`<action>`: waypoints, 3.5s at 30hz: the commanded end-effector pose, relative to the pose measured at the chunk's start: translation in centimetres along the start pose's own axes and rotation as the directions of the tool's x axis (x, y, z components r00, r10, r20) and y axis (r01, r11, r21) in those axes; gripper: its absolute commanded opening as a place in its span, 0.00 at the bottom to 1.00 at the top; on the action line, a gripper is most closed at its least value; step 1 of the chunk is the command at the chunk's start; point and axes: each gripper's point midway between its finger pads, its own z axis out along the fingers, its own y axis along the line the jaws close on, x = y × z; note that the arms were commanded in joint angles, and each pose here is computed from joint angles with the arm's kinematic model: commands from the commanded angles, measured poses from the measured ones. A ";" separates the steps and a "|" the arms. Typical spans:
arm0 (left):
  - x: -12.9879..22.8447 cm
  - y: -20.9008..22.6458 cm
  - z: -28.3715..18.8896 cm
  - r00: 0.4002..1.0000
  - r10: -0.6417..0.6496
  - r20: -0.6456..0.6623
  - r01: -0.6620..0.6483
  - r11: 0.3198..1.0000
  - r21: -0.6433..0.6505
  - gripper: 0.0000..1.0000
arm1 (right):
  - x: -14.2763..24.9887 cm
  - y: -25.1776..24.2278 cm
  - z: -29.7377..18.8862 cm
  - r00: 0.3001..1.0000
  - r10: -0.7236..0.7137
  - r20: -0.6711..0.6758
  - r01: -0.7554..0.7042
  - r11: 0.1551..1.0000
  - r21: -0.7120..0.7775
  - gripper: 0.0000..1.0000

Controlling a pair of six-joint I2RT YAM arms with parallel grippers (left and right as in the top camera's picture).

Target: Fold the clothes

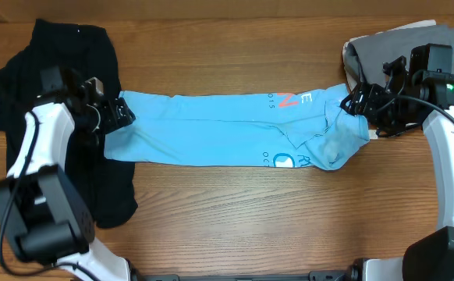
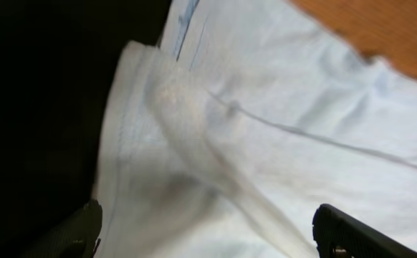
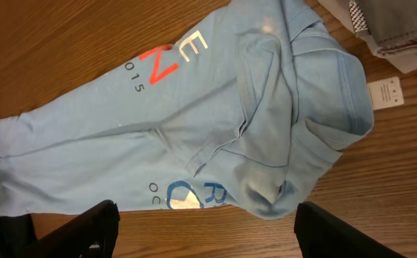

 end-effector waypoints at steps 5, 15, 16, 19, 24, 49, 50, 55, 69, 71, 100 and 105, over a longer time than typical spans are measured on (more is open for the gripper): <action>1.0 1.5 3.4 0.998 0.007 -0.068 -0.006 1.000 0.025 0.94 | 0.1 -0.3 -0.1 1.000 -0.016 0.002 0.016 1.000 0.027 0.83; 0.0 2.3 3.1 0.999 0.010 -0.042 -0.010 1.000 -0.001 0.94 | 0.1 -0.7 -0.1 1.000 -0.013 0.000 0.013 0.999 0.051 0.83; 0.0 2.4 3.0 0.999 0.009 -0.040 -0.009 1.000 -0.002 0.94 | 0.1 -0.7 -0.1 1.000 -0.013 0.000 0.013 0.999 0.051 0.83; 0.1 2.5 3.0 0.999 0.019 -0.044 -0.019 1.000 -0.006 0.94 | 0.2 -0.7 -0.1 1.000 -0.012 -0.004 0.012 0.999 0.052 0.83; 0.0 3.6 3.0 0.999 0.025 -0.042 -0.028 0.997 -0.070 0.95 | 0.4 -0.8 -0.1 1.000 -0.010 -0.009 0.010 0.998 0.054 0.83; 1.3 -1.3 6.0 0.988 0.115 -0.100 -0.112 0.993 0.036 0.67 | 0.3 -0.9 -0.1 1.000 -0.011 -0.004 0.011 0.998 0.063 0.84; 1.3 -1.3 6.0 0.988 0.115 -0.100 -0.112 0.993 0.036 0.65 | 0.3 -0.9 -0.1 1.000 -0.011 -0.004 0.011 0.998 0.063 0.84; 0.6 -1.6 5.4 0.989 0.117 -0.095 -0.114 0.993 0.036 0.45 | 0.3 -0.9 -0.1 1.000 -0.011 -0.005 0.011 0.998 0.064 0.84; -1.3 -2.6 2.7 0.989 0.114 -0.093 -0.112 0.993 0.030 0.04 | 0.3 -0.9 0.0 1.000 -0.011 -0.005 0.011 0.998 0.064 0.84; -1.6 -2.5 1.9 0.989 0.110 -0.098 -0.109 0.994 0.014 0.04 | 0.3 -0.9 0.0 1.000 -0.010 -0.006 0.011 0.998 0.063 0.84; 0.2 -9.2 -2.3 0.905 0.383 -0.184 -0.400 0.914 -0.065 0.04 | 2.4 -2.2 2.1 0.997 0.016 -0.073 -0.010 0.997 0.079 0.84; 2.0 -15.3 -0.6 0.838 0.519 -0.166 -0.530 0.847 -0.028 0.04 | 2.3 -2.2 2.1 0.998 0.014 -0.069 -0.008 0.997 0.078 0.84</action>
